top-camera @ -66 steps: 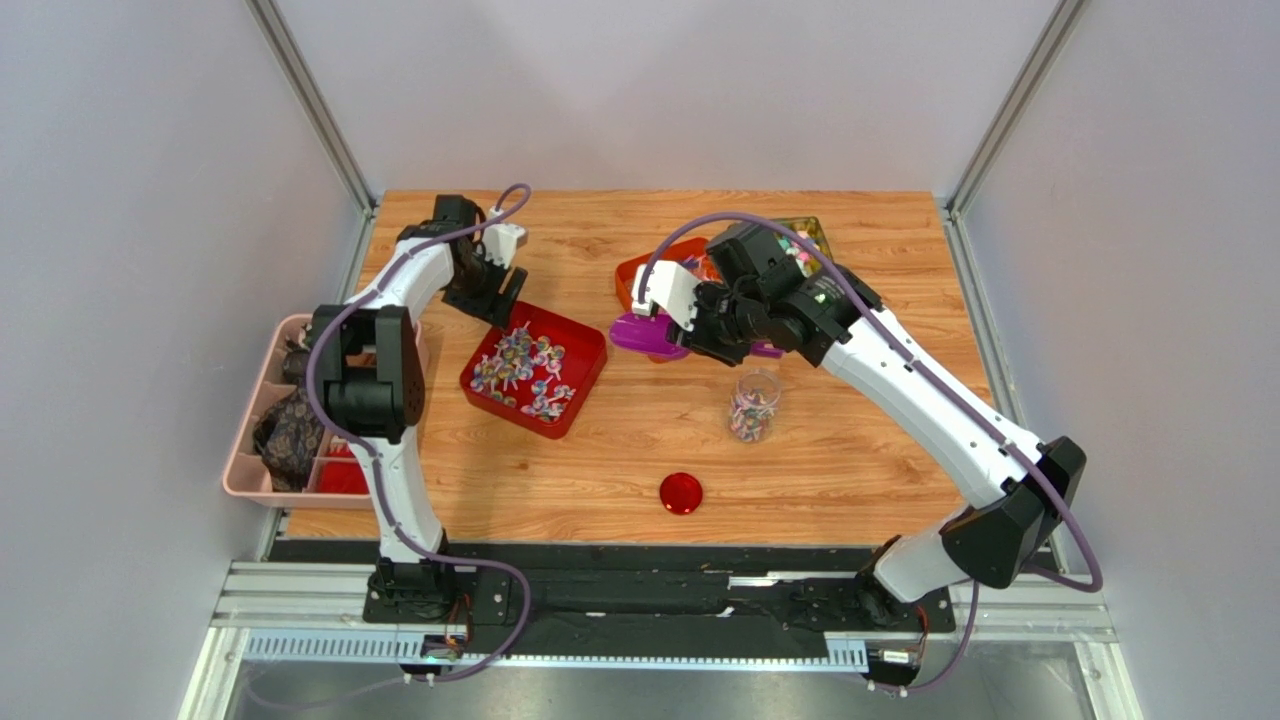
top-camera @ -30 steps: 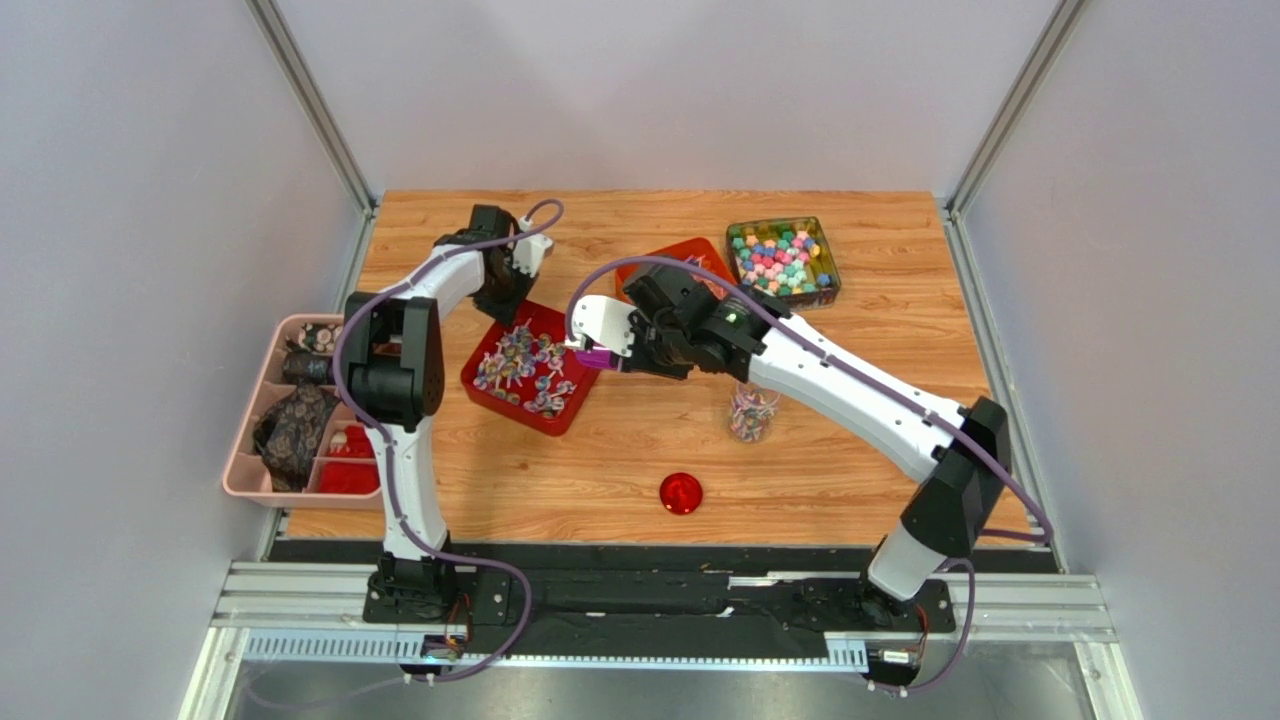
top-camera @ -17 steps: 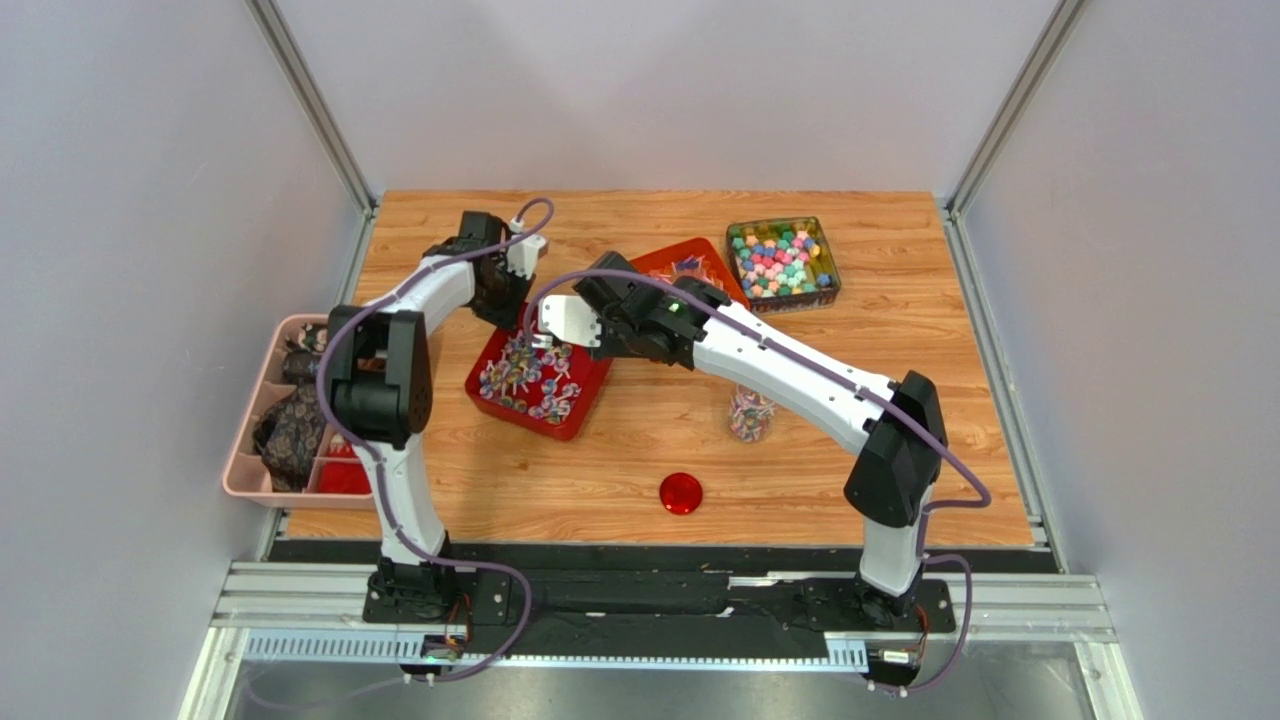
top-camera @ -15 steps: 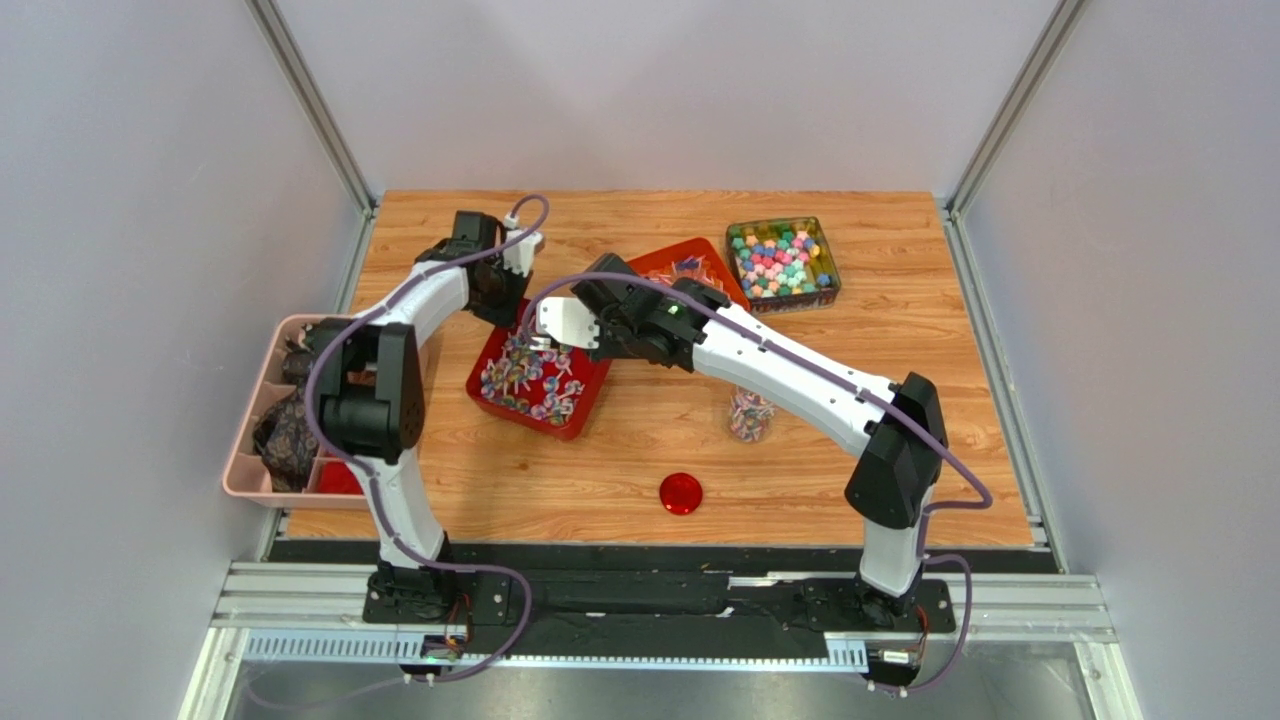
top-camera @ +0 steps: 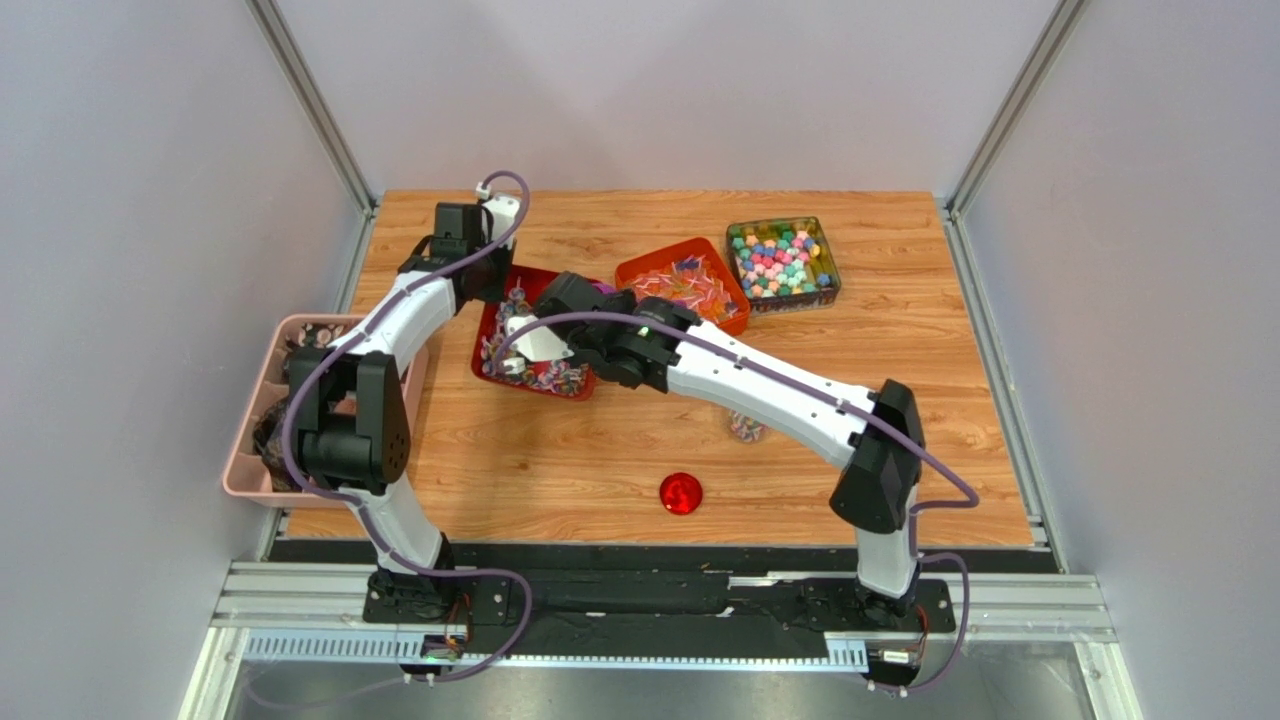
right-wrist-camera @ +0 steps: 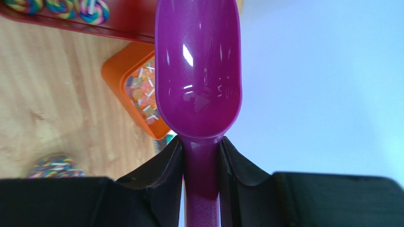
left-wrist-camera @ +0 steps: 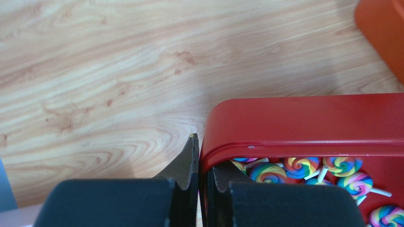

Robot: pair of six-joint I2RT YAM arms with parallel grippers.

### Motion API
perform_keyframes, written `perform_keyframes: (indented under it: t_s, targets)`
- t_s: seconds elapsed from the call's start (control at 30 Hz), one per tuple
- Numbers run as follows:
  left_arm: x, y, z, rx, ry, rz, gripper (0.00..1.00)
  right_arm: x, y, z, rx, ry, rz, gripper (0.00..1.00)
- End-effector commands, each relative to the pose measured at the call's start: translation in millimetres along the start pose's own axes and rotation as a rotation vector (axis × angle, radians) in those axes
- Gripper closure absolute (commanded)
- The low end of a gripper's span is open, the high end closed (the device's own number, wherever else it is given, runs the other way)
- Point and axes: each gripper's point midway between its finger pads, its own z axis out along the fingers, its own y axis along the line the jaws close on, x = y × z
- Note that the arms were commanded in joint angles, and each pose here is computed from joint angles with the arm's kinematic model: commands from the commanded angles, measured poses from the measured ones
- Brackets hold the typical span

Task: Pack the candies
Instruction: Pick up the storage box at the center of the board, then scoop the fake candies from the storage box.

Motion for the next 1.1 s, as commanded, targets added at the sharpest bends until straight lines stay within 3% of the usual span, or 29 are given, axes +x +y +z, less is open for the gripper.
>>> perform_keyframes:
  t_s: [0.0, 0.3, 0.63, 1.07]
  targets:
    - [-0.2, -4.0, -1.2, -0.031, -0.009, -0.061, 1.00, 0.1, -13.4, 21.3, 0.103, 0.151, -0.147, 1.00]
    - [-1.6, -9.9, -8.5, -0.023, -0.015, -0.094, 1.00, -12.1, -2.1, 65.1, 0.128, 0.319, -0.369, 1.00]
    - [2.0, -13.1, -11.0, -0.011, -0.014, -0.090, 1.00, -38.8, 45.9, 81.1, 0.050, 0.255, -0.536, 1.00]
    - [1.9, -16.8, -13.0, 0.009, -0.017, -0.093, 1.00, -43.4, 107.5, 86.4, -0.213, 0.073, -0.351, 1.00]
